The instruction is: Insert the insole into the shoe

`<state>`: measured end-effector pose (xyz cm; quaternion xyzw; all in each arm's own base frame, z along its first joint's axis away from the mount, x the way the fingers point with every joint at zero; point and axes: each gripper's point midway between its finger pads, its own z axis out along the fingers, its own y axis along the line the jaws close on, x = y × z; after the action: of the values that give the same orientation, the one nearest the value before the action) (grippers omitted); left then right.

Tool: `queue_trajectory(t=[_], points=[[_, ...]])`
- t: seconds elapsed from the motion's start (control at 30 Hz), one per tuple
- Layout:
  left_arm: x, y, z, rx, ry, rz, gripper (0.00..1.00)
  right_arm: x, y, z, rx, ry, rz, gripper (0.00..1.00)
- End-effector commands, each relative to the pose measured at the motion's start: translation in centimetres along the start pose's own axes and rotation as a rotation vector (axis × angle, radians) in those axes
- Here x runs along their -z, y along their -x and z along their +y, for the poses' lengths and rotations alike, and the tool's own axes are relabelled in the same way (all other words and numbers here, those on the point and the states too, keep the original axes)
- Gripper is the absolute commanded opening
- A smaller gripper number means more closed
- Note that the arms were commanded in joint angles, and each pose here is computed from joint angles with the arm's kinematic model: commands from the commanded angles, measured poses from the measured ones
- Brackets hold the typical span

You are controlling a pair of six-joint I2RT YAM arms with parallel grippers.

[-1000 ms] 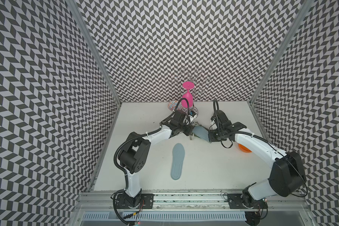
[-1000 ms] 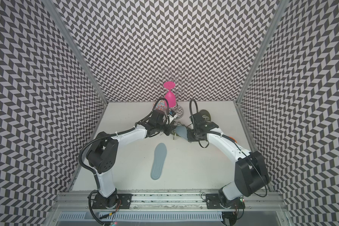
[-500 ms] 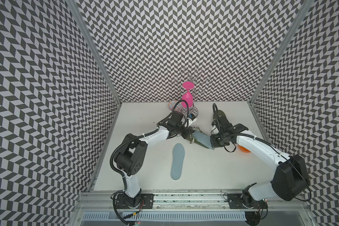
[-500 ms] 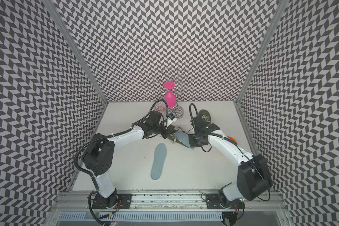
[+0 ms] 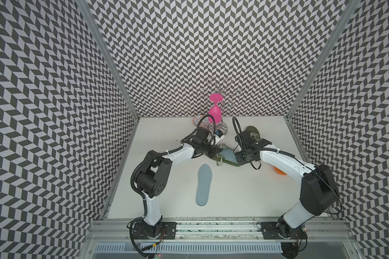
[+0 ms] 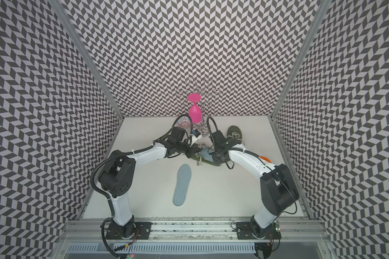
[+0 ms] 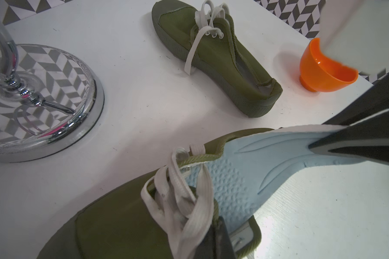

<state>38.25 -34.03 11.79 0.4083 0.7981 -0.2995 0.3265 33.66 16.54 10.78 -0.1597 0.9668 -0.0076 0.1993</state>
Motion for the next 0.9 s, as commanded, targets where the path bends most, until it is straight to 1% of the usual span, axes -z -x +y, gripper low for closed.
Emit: queue_trajectory(t=[0.0, 0.07, 0.2, 0.27, 0.3, 0.37, 0.4, 0.47, 0.57, 0.7, 0.87], points=[[0.2, 3.0, -1.4, -0.057, -0.064, -0.085, 0.00, 0.3, 4.0, 0.8, 0.028, 0.015, -0.153, 0.08], [0.1, 3.0, -1.3, -0.057, -0.066, -0.085, 0.00, 0.5, 4.8, 1.1, 0.028, 0.035, -0.176, 0.09], [-0.2, 2.7, -0.9, -0.053, -0.054, -0.084, 0.00, 1.1, 6.1, 3.4, 0.051, 0.160, -0.222, 0.10], [-0.3, 2.7, -0.3, -0.038, -0.025, -0.084, 0.00, 0.9, 6.1, 4.6, 0.073, 0.225, -0.212, 0.10], [-0.4, 2.7, 0.5, -0.016, 0.009, -0.085, 0.00, 0.6, 6.0, 5.1, 0.078, 0.248, -0.199, 0.10], [-0.2, 2.6, 1.7, 0.014, 0.061, -0.081, 0.00, -0.2, 5.7, 4.8, 0.057, 0.232, -0.171, 0.10], [-0.1, 2.6, 2.7, 0.041, 0.123, -0.080, 0.00, -0.7, 5.6, 4.3, 0.034, 0.210, -0.155, 0.10], [0.2, 2.5, 3.7, 0.072, 0.184, -0.081, 0.00, -1.4, 5.4, 3.3, -0.024, 0.189, -0.126, 0.10], [0.7, 2.2, 4.7, 0.109, 0.267, -0.090, 0.00, -1.5, 5.5, 2.2, -0.120, 0.207, -0.122, 0.11], [1.1, 1.8, 6.0, 0.095, 0.395, -0.059, 0.04, -0.8, 5.9, 3.1, -0.155, 0.296, -0.125, 0.11], [0.7, 1.8, 7.1, 0.062, 0.455, -0.028, 0.10, -0.5, 6.0, 4.9, -0.161, 0.413, -0.104, 0.11]])
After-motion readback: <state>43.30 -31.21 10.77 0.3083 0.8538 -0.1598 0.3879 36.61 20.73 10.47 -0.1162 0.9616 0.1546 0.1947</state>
